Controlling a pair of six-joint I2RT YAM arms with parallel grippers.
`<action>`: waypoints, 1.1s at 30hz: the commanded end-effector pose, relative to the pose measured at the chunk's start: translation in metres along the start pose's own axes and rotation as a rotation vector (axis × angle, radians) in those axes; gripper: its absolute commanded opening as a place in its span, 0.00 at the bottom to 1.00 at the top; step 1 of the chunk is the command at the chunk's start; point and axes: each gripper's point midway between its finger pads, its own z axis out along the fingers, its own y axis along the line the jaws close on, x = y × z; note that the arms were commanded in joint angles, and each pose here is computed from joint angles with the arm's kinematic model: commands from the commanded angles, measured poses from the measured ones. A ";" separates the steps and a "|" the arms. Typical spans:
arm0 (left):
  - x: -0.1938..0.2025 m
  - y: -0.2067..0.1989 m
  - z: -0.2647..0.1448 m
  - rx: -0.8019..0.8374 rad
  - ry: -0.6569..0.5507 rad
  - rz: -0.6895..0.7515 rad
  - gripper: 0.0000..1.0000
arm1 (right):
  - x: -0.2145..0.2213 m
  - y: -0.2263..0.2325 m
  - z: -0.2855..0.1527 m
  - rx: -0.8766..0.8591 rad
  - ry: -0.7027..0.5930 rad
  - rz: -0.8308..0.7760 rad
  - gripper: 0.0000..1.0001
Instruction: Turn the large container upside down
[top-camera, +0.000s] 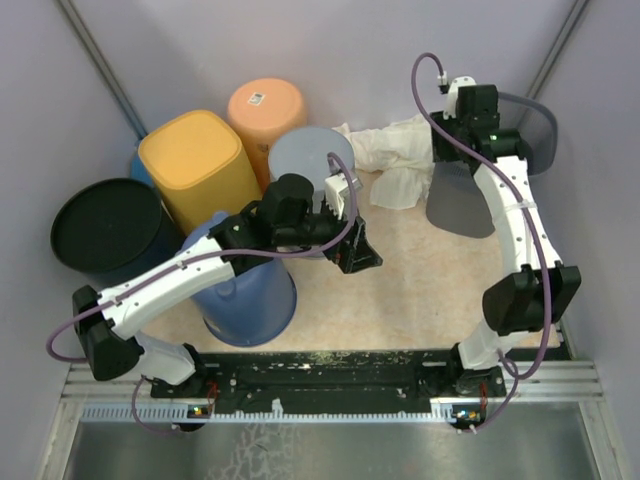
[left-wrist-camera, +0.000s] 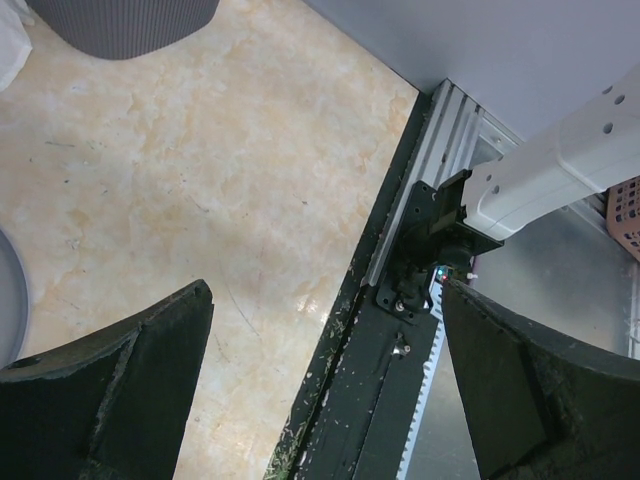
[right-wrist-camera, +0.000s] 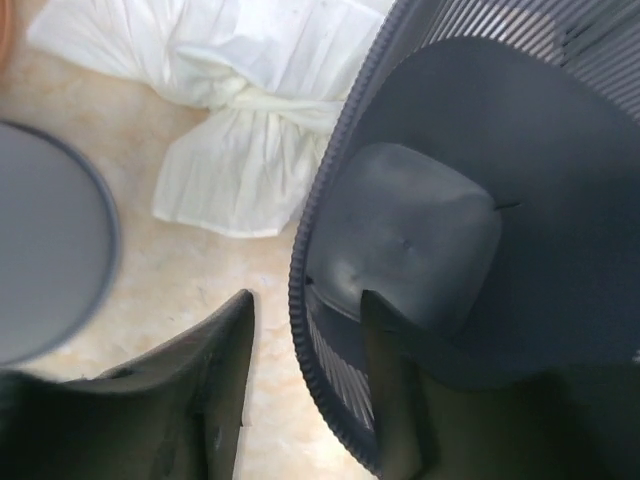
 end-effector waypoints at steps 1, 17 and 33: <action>-0.007 -0.007 -0.006 0.018 -0.039 0.012 1.00 | -0.021 0.000 -0.023 -0.031 -0.071 -0.010 0.25; -0.006 -0.008 0.023 0.078 0.049 0.022 1.00 | 0.084 0.026 -0.147 -0.159 -0.049 0.094 0.00; -0.016 -0.013 0.018 0.105 -0.015 -0.059 1.00 | 0.071 0.028 -0.184 -0.173 -0.201 0.177 0.51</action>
